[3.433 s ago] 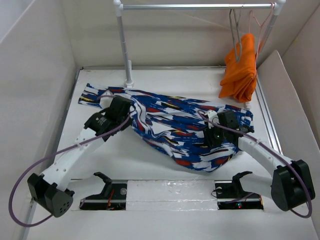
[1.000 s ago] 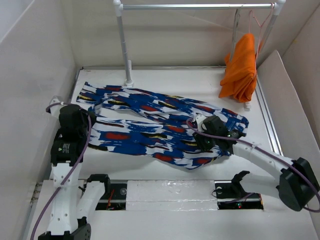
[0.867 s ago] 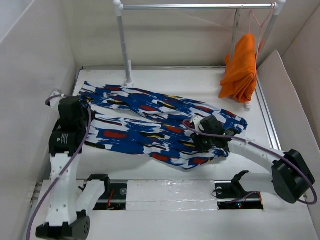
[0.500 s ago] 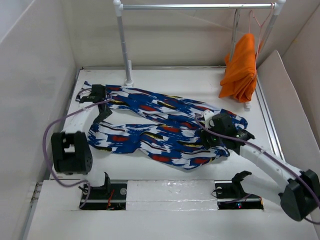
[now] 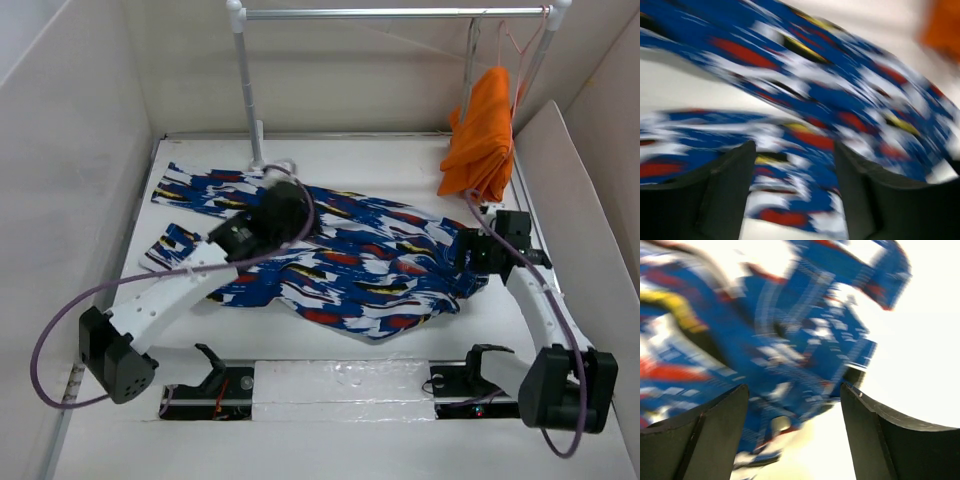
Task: Place the trousers on the hanger
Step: Flatten out the trousers at the center of the board.
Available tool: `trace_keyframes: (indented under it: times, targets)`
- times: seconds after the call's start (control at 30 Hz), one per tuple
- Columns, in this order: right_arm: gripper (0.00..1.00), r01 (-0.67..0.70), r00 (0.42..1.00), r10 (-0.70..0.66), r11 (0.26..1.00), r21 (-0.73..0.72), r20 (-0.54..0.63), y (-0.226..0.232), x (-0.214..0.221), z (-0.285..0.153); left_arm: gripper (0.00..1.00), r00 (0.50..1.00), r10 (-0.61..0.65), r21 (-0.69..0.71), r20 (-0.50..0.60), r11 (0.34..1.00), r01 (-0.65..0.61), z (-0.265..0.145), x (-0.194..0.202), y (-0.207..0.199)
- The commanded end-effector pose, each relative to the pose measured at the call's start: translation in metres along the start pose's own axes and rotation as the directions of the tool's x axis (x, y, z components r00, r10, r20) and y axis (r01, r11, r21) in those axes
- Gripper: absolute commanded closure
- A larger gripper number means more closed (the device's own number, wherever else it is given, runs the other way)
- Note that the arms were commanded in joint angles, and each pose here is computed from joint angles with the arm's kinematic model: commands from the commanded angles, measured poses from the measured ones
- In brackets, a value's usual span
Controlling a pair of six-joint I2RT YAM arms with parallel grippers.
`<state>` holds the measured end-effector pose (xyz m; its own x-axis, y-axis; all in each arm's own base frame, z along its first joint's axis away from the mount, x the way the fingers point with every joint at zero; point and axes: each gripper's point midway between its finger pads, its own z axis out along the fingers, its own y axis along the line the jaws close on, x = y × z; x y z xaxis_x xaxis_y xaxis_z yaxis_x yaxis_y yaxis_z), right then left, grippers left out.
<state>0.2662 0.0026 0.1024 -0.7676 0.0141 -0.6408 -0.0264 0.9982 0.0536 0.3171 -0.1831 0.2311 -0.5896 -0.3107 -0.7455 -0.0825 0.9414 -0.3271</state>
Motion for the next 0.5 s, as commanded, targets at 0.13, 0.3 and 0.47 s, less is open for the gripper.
trace_keyframes:
  times: [0.13,0.3,0.47]
  targets:
    - [0.22,-0.159,0.987,0.160,0.984,0.077,-0.010,-0.057,0.000,0.022,0.51,0.907,0.357,0.514,-0.224,0.834,-0.202,-0.083,0.178,-0.135]
    - [0.28,-0.185,0.982,0.186,0.983,0.020,-0.034,-0.057,0.003,0.045,0.32,0.802,0.565,0.672,-0.196,0.673,-0.310,-0.103,0.240,-0.171]
    - [0.63,-0.205,0.978,0.203,0.978,-0.028,-0.054,-0.055,-0.007,0.065,0.29,0.740,0.641,0.691,-0.205,0.630,-0.354,-0.082,0.276,-0.179]
